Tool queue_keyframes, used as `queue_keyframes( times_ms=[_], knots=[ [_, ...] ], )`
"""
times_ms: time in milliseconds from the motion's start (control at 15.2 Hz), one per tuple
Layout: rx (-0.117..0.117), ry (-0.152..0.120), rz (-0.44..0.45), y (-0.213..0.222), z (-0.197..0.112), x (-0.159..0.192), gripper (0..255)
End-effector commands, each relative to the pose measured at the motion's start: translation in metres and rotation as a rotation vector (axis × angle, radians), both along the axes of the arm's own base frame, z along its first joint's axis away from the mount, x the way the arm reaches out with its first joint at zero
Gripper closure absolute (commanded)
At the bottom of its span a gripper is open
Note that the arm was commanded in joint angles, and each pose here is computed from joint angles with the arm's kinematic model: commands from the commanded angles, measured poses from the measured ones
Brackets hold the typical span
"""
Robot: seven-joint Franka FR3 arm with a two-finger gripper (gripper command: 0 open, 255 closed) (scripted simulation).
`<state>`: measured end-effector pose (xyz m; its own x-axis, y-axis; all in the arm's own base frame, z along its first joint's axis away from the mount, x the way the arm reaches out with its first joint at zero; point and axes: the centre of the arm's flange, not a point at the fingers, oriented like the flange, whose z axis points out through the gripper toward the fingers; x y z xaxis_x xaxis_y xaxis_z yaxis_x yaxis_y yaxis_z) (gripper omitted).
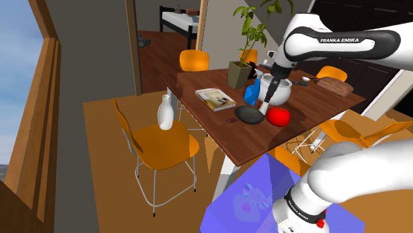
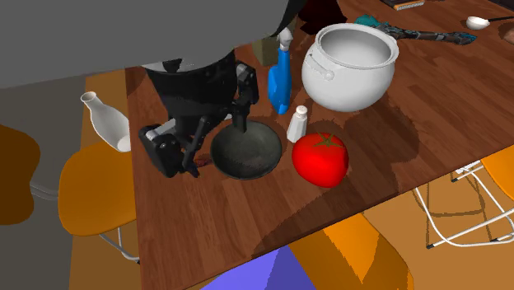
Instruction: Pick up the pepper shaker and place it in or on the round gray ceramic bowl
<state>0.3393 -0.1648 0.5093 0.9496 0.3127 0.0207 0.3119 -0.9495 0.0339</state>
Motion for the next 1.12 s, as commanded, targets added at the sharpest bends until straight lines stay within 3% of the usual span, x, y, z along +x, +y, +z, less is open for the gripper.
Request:
queue_keyframes(
  times_ms=[0, 1056],
  knots=[
    [-0.007, -0.003, 0.012, -0.022, -0.012, 0.009, 0],
    [-0.052, -0.019, 0.098, -0.197, -0.103, 0.067, 0]
  ],
)
